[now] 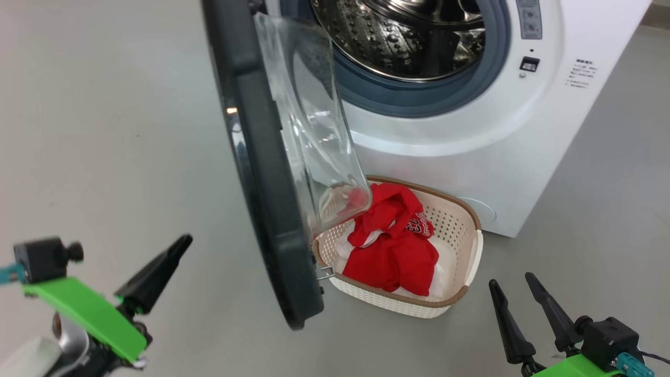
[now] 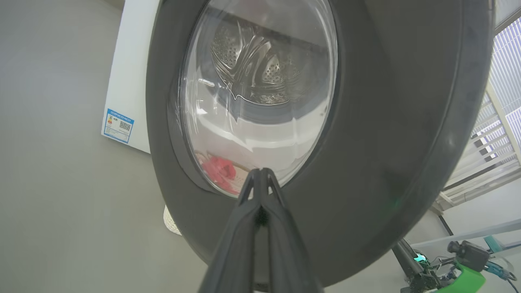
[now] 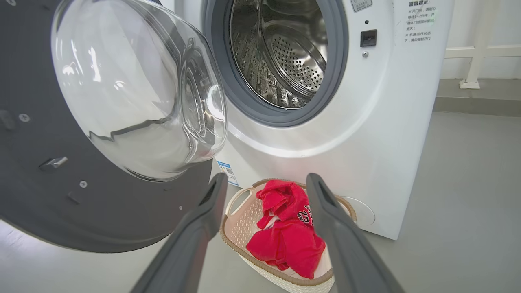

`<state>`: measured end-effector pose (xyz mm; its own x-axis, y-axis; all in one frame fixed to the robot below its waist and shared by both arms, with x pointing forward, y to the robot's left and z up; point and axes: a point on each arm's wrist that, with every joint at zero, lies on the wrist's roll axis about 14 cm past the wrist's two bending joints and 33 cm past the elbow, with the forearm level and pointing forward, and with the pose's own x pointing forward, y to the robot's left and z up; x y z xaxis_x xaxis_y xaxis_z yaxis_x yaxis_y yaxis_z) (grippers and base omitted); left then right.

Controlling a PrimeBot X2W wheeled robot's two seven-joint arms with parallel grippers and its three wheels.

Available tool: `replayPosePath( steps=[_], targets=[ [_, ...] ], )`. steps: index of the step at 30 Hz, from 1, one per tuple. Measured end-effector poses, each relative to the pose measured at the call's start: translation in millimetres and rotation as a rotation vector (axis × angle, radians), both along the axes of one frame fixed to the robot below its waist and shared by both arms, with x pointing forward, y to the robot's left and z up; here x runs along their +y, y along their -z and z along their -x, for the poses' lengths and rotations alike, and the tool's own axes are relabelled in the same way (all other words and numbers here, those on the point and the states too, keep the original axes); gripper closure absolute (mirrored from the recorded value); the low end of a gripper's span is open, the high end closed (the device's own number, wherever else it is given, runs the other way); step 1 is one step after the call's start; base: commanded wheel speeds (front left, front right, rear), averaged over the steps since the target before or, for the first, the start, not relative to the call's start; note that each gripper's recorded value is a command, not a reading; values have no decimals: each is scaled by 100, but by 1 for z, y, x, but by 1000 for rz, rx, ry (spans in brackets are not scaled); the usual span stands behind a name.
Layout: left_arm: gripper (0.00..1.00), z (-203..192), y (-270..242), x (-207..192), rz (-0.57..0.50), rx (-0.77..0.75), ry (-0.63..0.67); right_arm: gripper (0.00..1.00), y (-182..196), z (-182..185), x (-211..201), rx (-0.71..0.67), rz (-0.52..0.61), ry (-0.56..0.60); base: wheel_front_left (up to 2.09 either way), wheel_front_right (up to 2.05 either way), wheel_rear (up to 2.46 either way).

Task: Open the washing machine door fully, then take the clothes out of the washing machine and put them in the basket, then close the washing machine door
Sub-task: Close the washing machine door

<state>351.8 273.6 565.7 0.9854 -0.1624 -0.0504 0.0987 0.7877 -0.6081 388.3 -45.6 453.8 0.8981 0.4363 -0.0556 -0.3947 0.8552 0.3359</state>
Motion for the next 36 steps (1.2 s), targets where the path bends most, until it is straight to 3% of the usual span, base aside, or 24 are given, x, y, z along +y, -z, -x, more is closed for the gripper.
replayPosePath(
  steps=[2, 18, 32, 36],
  targets=[
    [0, 9, 11, 6, 9, 15, -36, 0, -2, 0, 4, -5, 1, -13, 0, 0, 0],
    [0, 61, 77, 26, 108, 95, -252, 0, -4, 9, 14, -12, 12, -53, 0, 0, 0],
    [0, 76, 98, 49, -53, 68, -424, 0, -2, 9, -3, -5, 21, -5, 0, 0, 0],
    [0, 79, 98, 50, -150, 56, -441, 0, -4, 7, -8, -11, 20, 12, 0, 0, 0]
  ],
)
